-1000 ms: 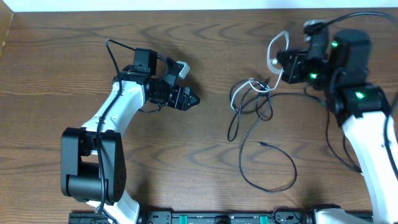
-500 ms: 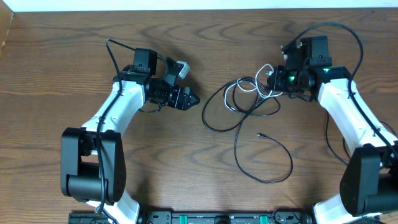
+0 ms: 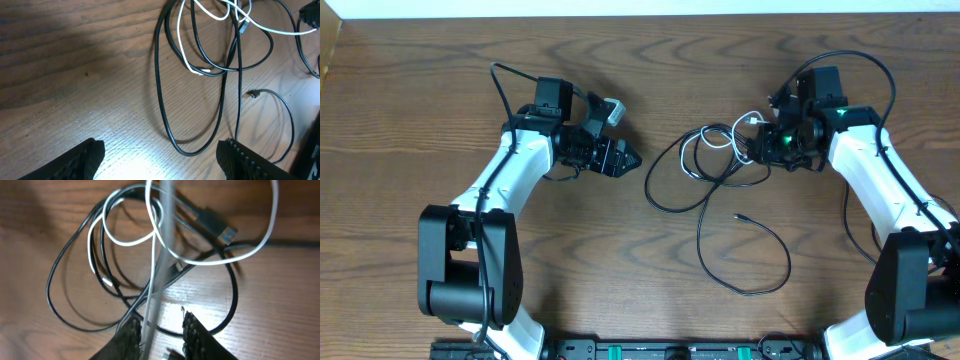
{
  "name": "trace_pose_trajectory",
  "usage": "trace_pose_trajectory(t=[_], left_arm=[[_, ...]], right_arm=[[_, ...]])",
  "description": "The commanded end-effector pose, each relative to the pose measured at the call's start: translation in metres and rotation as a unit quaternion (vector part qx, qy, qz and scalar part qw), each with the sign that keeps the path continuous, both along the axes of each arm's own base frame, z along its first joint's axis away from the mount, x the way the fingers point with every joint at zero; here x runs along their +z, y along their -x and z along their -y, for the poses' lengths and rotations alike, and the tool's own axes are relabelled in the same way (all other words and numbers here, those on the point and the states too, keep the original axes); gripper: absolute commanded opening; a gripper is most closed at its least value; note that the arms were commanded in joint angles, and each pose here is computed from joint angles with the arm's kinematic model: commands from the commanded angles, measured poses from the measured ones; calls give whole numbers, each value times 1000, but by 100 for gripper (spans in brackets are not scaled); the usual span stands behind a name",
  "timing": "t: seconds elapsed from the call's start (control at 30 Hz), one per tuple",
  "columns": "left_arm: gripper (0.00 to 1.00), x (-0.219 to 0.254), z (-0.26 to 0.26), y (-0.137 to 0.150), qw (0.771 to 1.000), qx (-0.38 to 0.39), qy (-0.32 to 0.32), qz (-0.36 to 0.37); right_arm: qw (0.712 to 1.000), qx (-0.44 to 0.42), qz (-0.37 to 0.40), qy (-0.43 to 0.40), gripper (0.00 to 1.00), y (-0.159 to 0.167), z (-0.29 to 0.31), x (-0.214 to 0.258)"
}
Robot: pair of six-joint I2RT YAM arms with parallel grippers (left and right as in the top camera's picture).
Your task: Untangle cables
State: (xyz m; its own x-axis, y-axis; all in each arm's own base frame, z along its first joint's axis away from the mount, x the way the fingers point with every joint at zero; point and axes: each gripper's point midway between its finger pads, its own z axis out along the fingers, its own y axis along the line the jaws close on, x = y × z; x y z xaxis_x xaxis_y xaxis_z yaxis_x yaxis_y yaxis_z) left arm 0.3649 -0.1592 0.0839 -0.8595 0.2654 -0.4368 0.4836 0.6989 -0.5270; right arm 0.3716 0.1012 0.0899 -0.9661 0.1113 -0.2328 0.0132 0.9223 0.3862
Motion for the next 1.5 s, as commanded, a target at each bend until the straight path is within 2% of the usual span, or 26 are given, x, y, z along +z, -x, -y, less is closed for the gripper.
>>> trace_pose_trajectory(t=[0.0,0.03,0.1,0.13,0.27,0.47,0.6,0.73,0.77,0.83,0.97,1.17,1.47], left_arm=[[77,-1,-1,0,1000,1,-2,-1],[77,-1,-1,0,1000,1,-3,-1],[77,-1,-1,0,1000,1,-3,-1],[77,-1,-1,0,1000,1,-3,-1],[77,-1,-1,0,1000,1,-3,-1],[77,-1,-1,-1,1000,1,-2,1],[77,-1,-1,-1,1000,1,-2,1],[77,-1,-1,-1,1000,1,-2,1],[77,-1,-1,-1,1000,1,-2,1],[77,-1,-1,-1,1000,1,-2,1],[77,-1,-1,-1,1000,1,-2,1],[77,-1,-1,-1,1000,1,-2,1],[77,-1,-1,-1,1000,1,-2,1]], right_arm=[[1000,6,19,-10,32,-11,-7,12],[1000,10,26,-15,37,-14,-10,18],[999,14,42,-14,52,-22,-15,34],[999,14,50,-10,55,-26,-15,41],[995,17,93,31,58,-43,-16,65],[975,105,190,45,62,-64,-55,86],[956,145,248,58,59,-82,-81,89],[942,188,270,67,39,-91,-102,75],[940,198,270,70,35,-92,-105,70],[935,223,265,80,33,-92,-109,56],[934,252,237,94,35,-88,-110,25],[940,237,191,152,40,-91,-87,-14],[942,256,110,186,42,-66,-68,-51]])
